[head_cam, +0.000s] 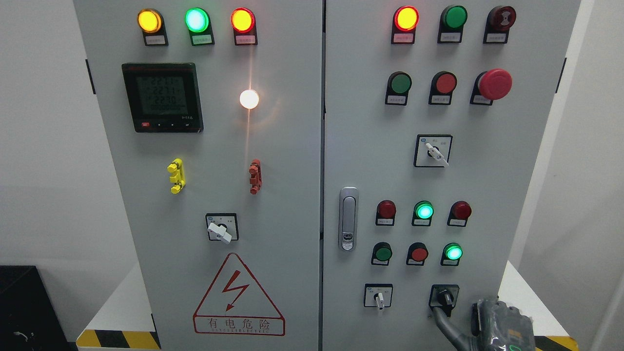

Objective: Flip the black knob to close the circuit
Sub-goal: 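Grip the black knob with the right hand and twist it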

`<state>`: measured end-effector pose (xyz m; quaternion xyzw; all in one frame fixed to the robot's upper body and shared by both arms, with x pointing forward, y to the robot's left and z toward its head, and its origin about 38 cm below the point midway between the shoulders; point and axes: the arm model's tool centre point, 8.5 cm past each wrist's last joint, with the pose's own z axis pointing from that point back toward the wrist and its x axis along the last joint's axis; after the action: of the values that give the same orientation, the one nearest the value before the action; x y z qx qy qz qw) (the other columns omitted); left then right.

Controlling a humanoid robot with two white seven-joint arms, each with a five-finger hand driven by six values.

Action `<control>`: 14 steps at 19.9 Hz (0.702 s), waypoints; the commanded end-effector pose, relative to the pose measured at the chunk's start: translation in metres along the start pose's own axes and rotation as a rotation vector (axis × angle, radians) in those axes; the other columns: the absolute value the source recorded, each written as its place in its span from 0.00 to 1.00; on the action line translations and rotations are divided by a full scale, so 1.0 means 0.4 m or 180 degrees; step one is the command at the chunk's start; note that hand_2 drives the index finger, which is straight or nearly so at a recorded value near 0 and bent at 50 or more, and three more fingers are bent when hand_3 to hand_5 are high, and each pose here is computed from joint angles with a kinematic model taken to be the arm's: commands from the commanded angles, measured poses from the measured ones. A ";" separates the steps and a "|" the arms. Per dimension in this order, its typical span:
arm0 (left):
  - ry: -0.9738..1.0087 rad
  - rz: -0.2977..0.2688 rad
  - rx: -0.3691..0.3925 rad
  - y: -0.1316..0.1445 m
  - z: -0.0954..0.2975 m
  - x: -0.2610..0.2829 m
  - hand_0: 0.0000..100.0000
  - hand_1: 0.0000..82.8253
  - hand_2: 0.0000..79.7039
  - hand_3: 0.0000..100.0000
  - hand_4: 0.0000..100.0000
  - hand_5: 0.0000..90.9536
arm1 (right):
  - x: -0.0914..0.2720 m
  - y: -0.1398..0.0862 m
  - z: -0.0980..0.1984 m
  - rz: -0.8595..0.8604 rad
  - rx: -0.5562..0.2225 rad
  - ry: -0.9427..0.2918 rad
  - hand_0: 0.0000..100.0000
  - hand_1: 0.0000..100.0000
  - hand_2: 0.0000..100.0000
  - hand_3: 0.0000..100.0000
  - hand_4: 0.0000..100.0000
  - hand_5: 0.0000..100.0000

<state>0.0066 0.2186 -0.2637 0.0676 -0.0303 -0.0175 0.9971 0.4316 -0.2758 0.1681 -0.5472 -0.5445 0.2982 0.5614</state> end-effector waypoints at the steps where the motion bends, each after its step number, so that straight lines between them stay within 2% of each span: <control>1: -0.0015 0.0011 -0.0012 -0.004 0.000 -0.012 0.12 0.67 0.00 0.00 0.00 0.00 | -0.028 -0.016 -0.007 0.0016 -0.0051 0.0073 0.00 0.00 0.89 1.00 0.98 1.00; 14: -0.0015 0.0011 -0.0012 -0.004 0.000 -0.012 0.12 0.67 0.00 0.00 0.00 0.00 | -0.037 -0.018 -0.009 0.0015 -0.0068 0.0087 0.00 0.00 0.89 1.00 0.98 1.00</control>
<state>0.0066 0.2186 -0.2637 0.0676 -0.0303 -0.0175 0.9971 0.4304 -0.2861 0.1701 -0.5531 -0.5414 0.2912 0.5622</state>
